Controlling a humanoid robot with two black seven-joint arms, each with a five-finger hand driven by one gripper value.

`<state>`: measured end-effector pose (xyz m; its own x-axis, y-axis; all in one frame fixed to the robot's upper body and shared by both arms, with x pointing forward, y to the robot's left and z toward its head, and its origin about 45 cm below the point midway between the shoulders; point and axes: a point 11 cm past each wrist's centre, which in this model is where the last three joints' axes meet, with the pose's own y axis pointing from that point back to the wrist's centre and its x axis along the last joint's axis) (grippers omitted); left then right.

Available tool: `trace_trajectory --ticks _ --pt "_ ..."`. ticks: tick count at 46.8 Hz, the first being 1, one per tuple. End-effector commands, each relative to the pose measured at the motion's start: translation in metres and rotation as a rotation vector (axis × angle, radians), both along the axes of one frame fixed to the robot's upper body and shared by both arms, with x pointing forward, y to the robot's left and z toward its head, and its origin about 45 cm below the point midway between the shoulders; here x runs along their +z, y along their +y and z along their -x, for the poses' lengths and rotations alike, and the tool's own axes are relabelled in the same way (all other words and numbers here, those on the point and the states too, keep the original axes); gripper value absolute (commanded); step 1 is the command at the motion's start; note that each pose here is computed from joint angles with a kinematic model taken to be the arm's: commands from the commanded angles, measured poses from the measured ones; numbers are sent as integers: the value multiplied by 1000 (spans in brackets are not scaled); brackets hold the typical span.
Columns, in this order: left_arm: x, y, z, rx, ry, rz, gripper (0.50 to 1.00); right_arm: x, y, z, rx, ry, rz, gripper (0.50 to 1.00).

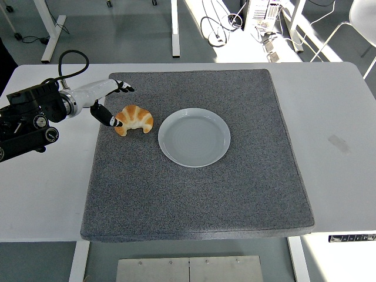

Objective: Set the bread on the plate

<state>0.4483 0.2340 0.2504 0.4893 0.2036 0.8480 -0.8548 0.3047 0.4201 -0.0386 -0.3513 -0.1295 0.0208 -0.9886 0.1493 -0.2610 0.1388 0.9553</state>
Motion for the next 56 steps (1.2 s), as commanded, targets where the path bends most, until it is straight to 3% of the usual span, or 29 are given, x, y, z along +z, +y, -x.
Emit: trace_trajectory --ticks 1,28,32,39,45,56 --pt "-2 -4 -1 -3 0 -5 892 0 0 0 0 0 0 1000" --pt "-25 -20 -8 -2 7 -43 881 0 0 0 0 0 0 1000" --pt "-27 -27 -7 -12 12 -40 851 0 0 0 0 0 0 1000" --pt "-34 -34 -4 -29 26 -41 755 0 0 0 0 0 0 1000" --pt "-38 -37 -2 -35 33 -40 719 0 0 0 0 0 0 1000" --pt "-38 -32 -4 -25 29 -47 584 0 0 0 0 0 0 1000"
